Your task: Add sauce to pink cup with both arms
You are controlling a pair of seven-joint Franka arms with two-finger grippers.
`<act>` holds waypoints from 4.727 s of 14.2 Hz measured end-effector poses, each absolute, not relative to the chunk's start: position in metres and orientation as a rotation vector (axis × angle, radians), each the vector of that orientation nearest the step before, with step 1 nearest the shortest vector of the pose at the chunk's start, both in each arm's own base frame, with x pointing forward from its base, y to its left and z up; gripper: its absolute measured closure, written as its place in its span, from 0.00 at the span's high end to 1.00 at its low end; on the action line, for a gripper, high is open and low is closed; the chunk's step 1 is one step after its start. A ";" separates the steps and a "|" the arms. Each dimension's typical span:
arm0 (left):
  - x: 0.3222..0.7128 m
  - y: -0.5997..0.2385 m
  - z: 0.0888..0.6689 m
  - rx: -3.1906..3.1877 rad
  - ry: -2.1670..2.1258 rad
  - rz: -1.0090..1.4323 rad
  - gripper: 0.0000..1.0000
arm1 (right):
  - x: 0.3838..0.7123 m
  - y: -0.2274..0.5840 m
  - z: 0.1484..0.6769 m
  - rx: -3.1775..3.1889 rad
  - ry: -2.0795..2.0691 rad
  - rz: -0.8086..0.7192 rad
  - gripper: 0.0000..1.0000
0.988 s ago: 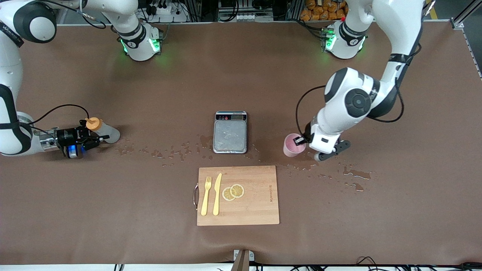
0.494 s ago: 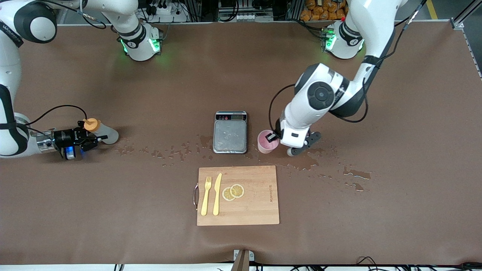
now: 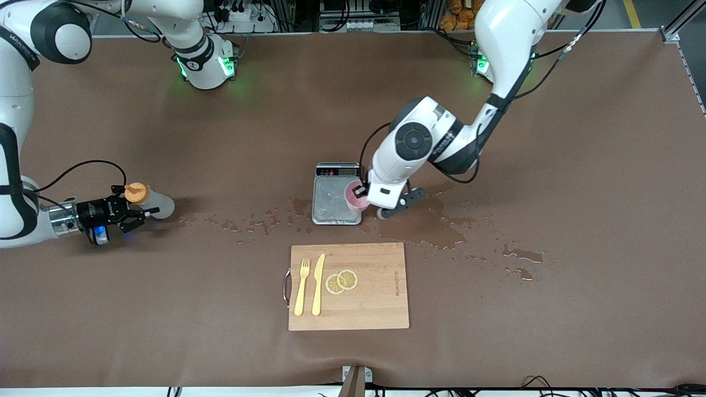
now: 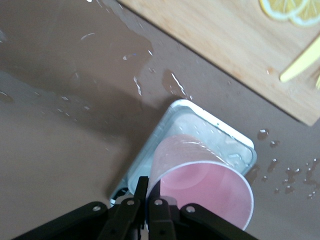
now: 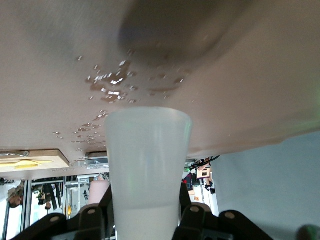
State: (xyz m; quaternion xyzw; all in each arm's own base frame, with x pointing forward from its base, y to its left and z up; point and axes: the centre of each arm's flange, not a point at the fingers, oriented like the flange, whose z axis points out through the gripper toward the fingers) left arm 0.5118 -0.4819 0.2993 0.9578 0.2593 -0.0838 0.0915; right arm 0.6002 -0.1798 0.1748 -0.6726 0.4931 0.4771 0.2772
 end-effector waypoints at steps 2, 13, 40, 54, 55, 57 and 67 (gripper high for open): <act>0.509 -0.496 0.292 2.853 0.770 -0.240 0.03 | 0.619 -0.160 0.195 -1.825 1.377 1.291 0.54; 0.493 -0.522 0.272 2.870 0.764 -0.192 0.03 | 0.660 -0.067 0.269 -1.919 1.547 1.321 0.53; 0.592 -0.324 0.440 3.044 0.508 -0.121 1.00 | 0.671 0.180 0.366 -2.200 2.172 1.128 0.48; 0.592 -0.157 0.486 3.106 0.079 -0.238 1.00 | 0.606 0.286 0.361 -2.588 2.487 0.789 0.43; 0.589 -0.157 0.486 3.109 0.066 -0.241 1.00 | 0.602 0.290 0.360 -2.629 2.495 0.741 0.43; 0.583 -0.156 0.486 3.114 0.044 -0.245 1.00 | 0.595 0.301 0.359 -2.690 2.500 0.668 0.44; 0.575 -0.124 0.487 3.115 -0.029 -0.244 1.00 | 0.582 0.315 0.353 -2.747 2.655 0.353 0.45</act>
